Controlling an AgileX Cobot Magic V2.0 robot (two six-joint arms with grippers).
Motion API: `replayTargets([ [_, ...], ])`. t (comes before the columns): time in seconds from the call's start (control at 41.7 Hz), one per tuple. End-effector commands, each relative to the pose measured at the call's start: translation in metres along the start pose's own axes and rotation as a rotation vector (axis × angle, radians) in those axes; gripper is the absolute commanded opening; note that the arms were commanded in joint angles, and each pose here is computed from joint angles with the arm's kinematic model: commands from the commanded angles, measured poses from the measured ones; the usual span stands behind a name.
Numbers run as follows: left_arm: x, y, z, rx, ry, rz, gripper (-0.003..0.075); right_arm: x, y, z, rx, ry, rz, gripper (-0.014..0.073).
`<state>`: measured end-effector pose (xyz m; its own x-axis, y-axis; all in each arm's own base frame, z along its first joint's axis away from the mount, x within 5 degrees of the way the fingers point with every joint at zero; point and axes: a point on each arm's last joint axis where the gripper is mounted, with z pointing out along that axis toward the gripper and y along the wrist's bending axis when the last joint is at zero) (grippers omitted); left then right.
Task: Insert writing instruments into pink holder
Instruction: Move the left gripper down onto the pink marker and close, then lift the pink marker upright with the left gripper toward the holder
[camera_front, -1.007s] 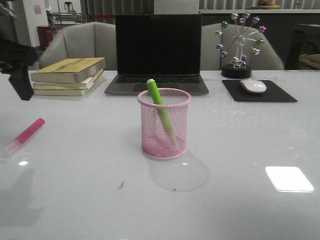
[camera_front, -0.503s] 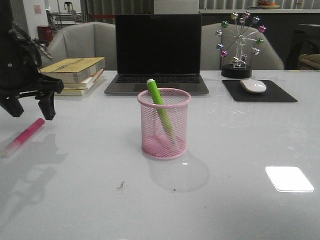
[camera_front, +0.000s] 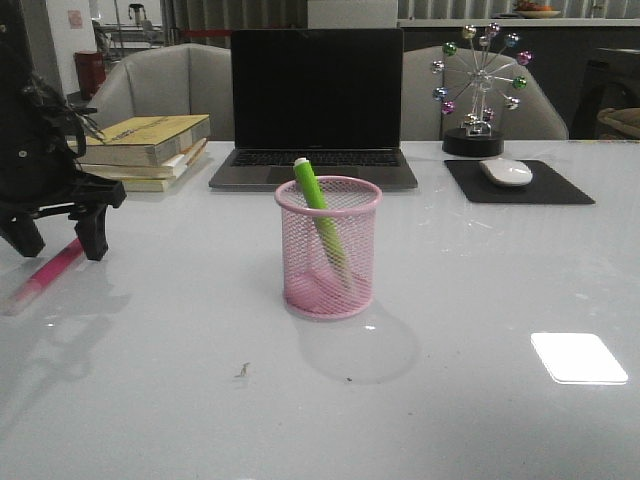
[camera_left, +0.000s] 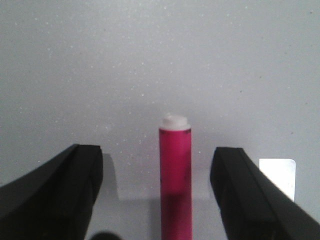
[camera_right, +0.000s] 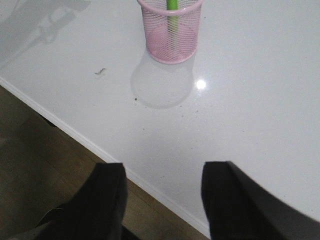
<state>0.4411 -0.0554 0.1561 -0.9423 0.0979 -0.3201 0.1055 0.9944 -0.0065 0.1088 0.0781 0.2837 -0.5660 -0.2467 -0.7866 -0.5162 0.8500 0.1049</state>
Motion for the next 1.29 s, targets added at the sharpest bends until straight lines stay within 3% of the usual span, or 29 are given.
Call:
replayTargets([
  [0.0, -0.011, 0.0, -0.029, 0.006, -0.067, -0.018, 0.0456, -0.014, 0.001, -0.006, -0.006, -0.098, -0.005, 0.0456],
  [0.336, -0.008, 0.0, -0.029, 0.006, -0.033, -0.018, 0.02, -0.014, 0.001, -0.006, -0.006, -0.098, -0.005, 0.0456],
  [0.599, -0.004, -0.007, -0.05, 0.013, -0.062, 0.026, 0.0091, -0.014, 0.001, -0.006, -0.005, -0.097, -0.005, 0.0456],
  [0.935, 0.043, -0.055, -0.135, 0.083, -0.428, 0.171, 0.0091, -0.014, 0.001, -0.006, -0.005, -0.097, -0.005, 0.0456],
  [1.27, 0.111, -0.109, -0.19, 0.294, -1.018, 0.299, 0.0091, -0.014, 0.001, -0.006, -0.005, -0.095, -0.005, 0.0456],
])
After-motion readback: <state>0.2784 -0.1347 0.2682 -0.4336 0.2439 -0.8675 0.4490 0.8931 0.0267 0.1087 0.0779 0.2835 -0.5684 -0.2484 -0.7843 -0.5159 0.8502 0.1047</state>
